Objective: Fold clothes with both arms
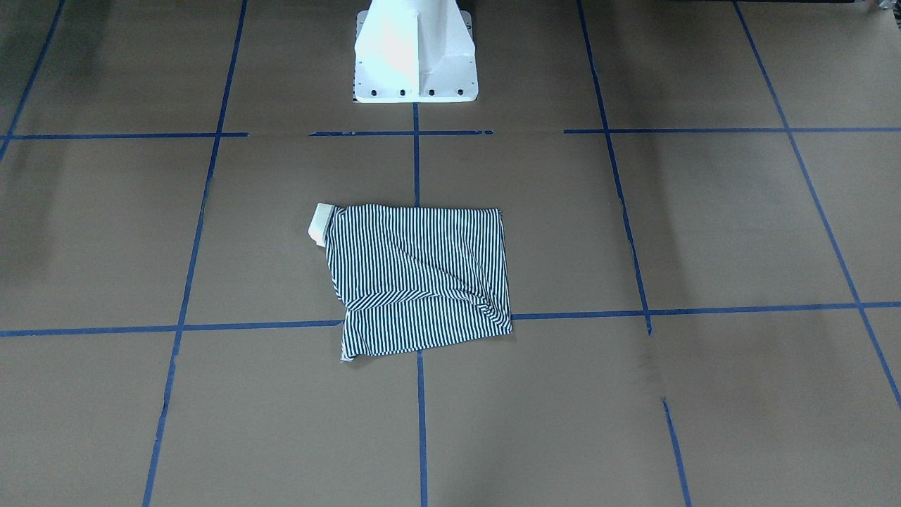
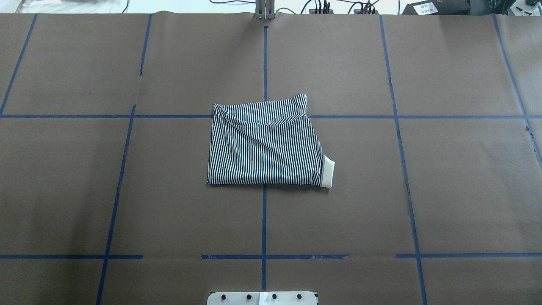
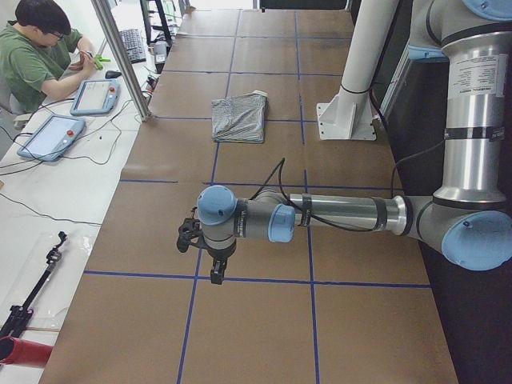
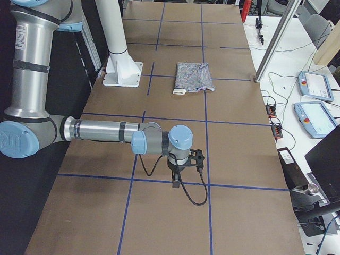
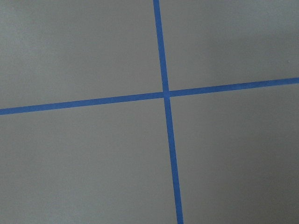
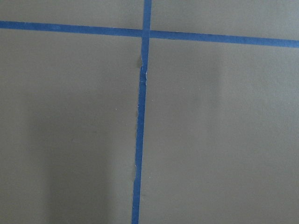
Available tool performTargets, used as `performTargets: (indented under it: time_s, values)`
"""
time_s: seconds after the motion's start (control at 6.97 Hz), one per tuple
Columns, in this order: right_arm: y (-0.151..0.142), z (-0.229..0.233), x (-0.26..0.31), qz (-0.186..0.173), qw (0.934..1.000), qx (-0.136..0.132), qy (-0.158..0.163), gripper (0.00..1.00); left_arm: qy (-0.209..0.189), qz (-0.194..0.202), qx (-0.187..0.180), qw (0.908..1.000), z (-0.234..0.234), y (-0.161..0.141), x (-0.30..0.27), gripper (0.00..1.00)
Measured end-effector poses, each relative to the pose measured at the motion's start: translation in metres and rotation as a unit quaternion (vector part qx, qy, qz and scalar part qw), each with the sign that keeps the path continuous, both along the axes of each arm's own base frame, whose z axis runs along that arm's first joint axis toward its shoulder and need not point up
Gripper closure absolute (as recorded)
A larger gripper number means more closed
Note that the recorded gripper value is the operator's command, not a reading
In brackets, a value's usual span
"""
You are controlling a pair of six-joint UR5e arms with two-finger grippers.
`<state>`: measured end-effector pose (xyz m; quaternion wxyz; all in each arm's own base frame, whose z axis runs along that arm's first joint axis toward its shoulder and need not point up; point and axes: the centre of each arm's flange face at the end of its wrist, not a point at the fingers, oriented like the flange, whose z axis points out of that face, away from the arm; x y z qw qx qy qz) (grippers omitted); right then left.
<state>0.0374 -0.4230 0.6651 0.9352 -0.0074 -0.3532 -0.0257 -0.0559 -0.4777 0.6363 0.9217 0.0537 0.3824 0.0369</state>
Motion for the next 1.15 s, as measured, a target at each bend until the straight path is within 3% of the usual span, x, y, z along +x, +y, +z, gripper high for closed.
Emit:
performTargets:
  time_s: [1.15]
  values:
    - [0.0065,0.0047,0.0005,0.0,1.0,-0.005,0.0,0.0,-0.001,-0.001,-0.003,1.0,0.0033,0.005,-0.0009,0.0]
